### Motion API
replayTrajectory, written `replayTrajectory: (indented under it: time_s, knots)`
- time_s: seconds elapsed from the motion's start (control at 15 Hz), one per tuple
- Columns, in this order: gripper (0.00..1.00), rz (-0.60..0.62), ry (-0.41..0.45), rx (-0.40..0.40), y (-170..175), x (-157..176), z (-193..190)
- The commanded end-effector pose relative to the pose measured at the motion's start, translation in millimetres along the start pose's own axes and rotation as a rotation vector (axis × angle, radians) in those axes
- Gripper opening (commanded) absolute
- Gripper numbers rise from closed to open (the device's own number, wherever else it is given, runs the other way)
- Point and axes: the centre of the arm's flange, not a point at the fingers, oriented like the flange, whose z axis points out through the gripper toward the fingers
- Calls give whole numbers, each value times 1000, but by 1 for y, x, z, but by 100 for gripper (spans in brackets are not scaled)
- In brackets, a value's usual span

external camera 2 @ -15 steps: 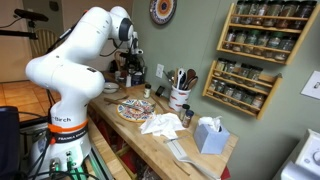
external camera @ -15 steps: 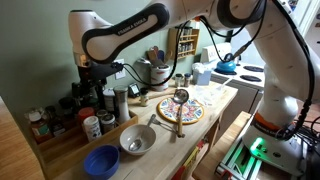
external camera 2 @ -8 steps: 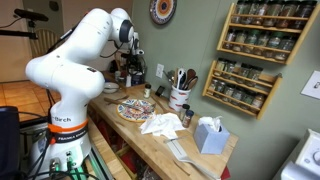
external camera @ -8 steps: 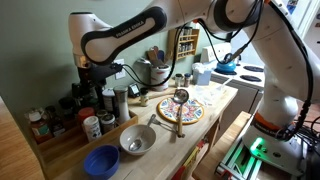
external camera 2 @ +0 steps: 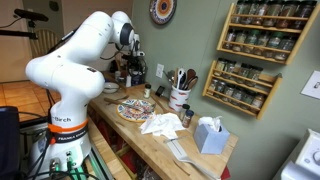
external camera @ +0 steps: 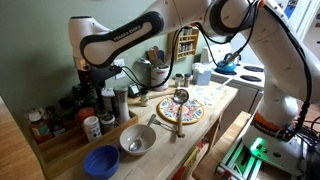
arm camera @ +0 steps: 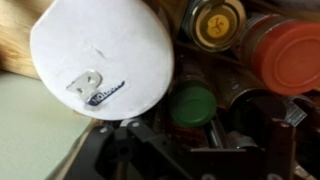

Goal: Place the green spice bottle in the middle of the count

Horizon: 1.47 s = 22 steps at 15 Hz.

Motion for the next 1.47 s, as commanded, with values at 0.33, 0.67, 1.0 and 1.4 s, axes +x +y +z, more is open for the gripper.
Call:
replayTrajectory:
  time_s: [0.33,0.67,1.0,1.4]
  knots:
    - [39,-15,-54,11,2,6,10]
    - [20,-56,-65,7,0,4,-3]
    - [20,-116,-50,-16,4,-3,-52]
    - [20,-193,11,-1,6,-5,-117]
